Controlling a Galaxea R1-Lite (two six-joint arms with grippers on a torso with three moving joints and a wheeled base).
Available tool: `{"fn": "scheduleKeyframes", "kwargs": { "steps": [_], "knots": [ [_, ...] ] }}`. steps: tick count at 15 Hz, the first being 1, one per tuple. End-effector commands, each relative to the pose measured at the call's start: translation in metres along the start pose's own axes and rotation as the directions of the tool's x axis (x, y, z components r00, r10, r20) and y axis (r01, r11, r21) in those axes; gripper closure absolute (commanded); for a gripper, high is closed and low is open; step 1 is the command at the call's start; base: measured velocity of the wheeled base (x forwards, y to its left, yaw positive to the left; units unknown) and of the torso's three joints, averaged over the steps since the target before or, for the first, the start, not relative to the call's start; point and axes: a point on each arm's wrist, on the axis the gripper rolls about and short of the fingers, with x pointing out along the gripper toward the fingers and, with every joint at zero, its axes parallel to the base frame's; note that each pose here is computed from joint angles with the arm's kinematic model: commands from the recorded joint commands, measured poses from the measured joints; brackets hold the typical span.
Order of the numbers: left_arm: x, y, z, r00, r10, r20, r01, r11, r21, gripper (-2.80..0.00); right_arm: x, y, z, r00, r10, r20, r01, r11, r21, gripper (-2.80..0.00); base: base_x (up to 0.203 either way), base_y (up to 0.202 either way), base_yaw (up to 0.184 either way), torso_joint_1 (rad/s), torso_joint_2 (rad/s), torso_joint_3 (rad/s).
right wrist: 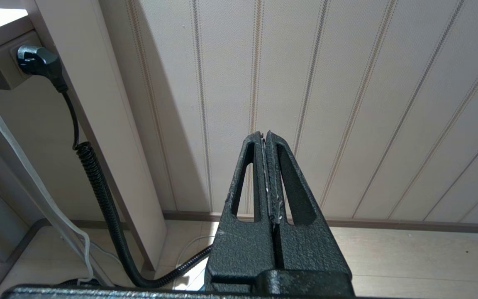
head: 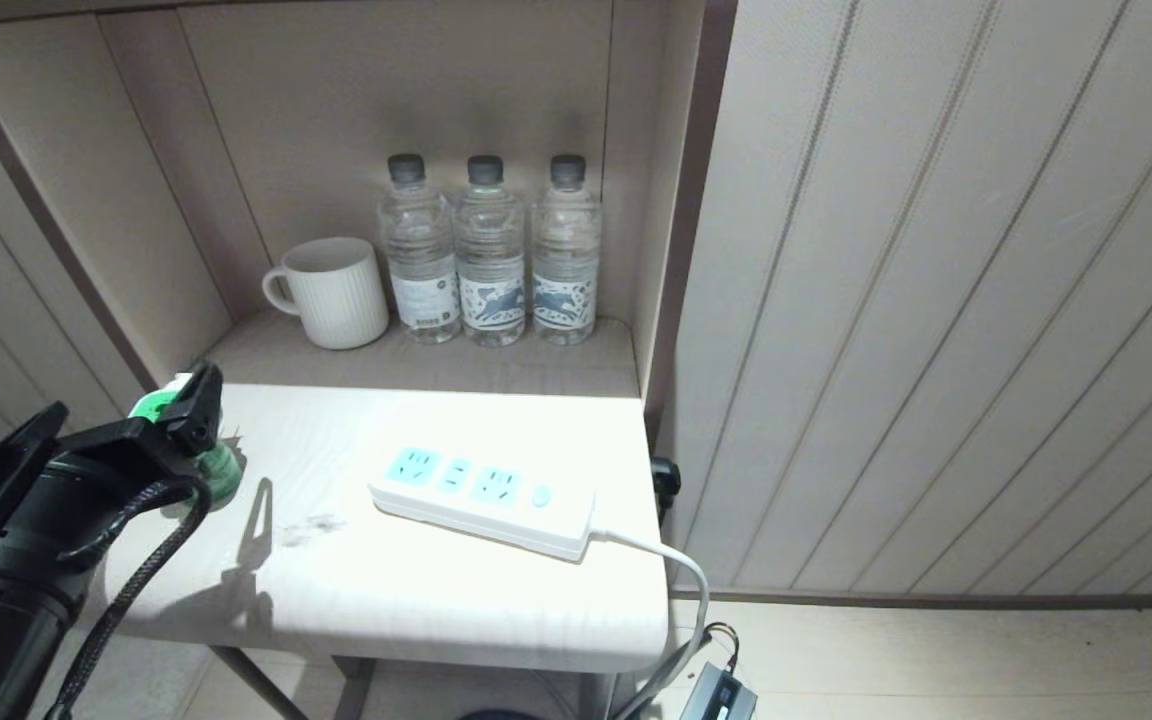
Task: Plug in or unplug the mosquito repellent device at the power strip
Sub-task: Pick up the mosquito repellent liquid
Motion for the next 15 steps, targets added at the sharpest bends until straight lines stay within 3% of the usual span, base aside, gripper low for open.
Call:
{"fn": "scheduleKeyframes", "kwargs": {
  "steps": [1, 10, 15],
  "knots": [
    [0.006, -0.003, -0.005, 1.0, 0.011, -0.013, -0.011, 1.0, 0.017, -2.8, 0.0, 0.0, 0.0, 1.0, 0.0, 0.0, 0.0, 1.0, 0.0, 0.0, 0.0, 0.0, 0.0, 0.0, 0.0, 0.0],
    [0.025, 0.005, -0.012, 0.998, -0.048, -0.039, 0.051, 0.997, 0.064, -2.8, 0.0, 0.0, 0.0, 1.0, 0.0, 0.0, 0.0, 1.0, 0.0, 0.0, 0.0, 0.0, 0.0, 0.0, 0.0, 0.0],
    [0.04, -0.002, -0.023, 0.998, -0.05, -0.022, 0.052, 0.996, 0.074, -2.8, 0.0, 0.0, 0.0, 1.0, 0.0, 0.0, 0.0, 1.0, 0.0, 0.0, 0.0, 0.0, 0.0, 0.0, 0.0, 0.0]
  ]
}}
